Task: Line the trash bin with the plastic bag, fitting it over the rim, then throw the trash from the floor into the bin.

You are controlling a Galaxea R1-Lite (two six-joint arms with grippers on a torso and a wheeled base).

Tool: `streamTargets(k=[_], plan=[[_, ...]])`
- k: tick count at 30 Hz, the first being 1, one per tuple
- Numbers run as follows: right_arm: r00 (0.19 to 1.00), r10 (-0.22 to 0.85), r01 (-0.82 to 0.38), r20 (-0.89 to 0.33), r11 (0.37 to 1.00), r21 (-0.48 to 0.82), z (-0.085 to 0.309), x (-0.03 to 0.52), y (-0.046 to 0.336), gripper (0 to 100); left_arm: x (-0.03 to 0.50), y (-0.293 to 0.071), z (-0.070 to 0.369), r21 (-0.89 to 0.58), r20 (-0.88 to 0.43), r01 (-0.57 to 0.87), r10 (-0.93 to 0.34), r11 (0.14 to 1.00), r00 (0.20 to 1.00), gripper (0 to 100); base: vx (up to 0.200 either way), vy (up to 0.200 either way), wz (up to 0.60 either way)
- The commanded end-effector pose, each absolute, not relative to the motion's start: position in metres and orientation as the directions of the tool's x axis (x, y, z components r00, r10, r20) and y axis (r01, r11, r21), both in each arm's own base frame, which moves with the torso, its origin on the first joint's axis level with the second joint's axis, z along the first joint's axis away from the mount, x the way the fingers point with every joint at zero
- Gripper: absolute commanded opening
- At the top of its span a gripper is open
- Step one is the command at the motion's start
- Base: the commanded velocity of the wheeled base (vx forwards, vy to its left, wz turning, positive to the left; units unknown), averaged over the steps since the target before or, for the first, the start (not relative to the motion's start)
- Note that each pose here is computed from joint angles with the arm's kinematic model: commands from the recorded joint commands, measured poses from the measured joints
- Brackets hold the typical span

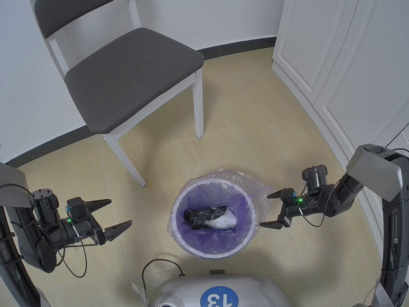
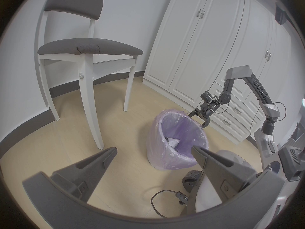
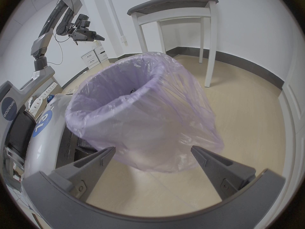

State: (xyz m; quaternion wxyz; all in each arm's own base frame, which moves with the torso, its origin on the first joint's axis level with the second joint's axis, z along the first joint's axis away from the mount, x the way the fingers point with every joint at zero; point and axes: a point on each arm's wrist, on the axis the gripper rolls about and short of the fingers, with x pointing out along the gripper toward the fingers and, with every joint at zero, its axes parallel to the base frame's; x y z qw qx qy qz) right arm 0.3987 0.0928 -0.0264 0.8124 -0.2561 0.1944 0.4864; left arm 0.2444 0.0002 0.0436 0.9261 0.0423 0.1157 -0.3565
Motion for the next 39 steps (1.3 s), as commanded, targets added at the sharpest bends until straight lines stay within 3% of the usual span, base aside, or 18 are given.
streamTargets(k=[1,2,3,14,22,32,39], plan=[[0.432,0.698,-0.9,-0.572,0.378,-0.217,-0.035,0.405,0.102,100,0.244,0.001,0.045,0.005,-0.236,0.667,-0.648,0.745,0.725,100,0.0,0.0,0.0],[0.426,0.697,-0.902,-0.576,0.376,-0.212,-0.035,0.405,0.103,100,0.244,0.001,0.045,0.006,-0.236,0.668,-0.648,0.744,0.725,100,0.0,0.0,0.0],[0.426,0.697,-0.902,-0.576,0.376,-0.212,-0.035,0.405,0.103,0,0.244,0.001,0.045,0.006,-0.236,0.668,-0.648,0.744,0.725,100,0.0,0.0,0.0],[0.442,0.694,-0.894,-0.569,0.391,-0.219,-0.033,0.418,0.1,0,0.244,0.001,0.044,0.005,-0.237,0.668,-0.648,0.744,0.724,100,0.0,0.0,0.0],[0.429,0.698,-0.897,-0.573,0.406,-0.177,-0.032,0.455,0.104,0,0.246,-0.001,0.044,0.006,-0.236,0.676,-0.655,0.737,0.718,100,0.0,0.0,0.0],[0.371,0.702,-0.918,-0.608,0.376,-0.126,-0.039,0.474,0.123,0,0.247,-0.005,0.043,0.007,-0.235,0.687,-0.666,0.727,0.708,100,0.0,0.0,0.0],[0.319,0.72,-0.94,-0.616,0.323,-0.11,-0.041,0.491,0.158,0,0.253,-0.011,0.04,0.008,-0.235,0.702,-0.681,0.712,0.693,100,0.0,0.0,0.0]])
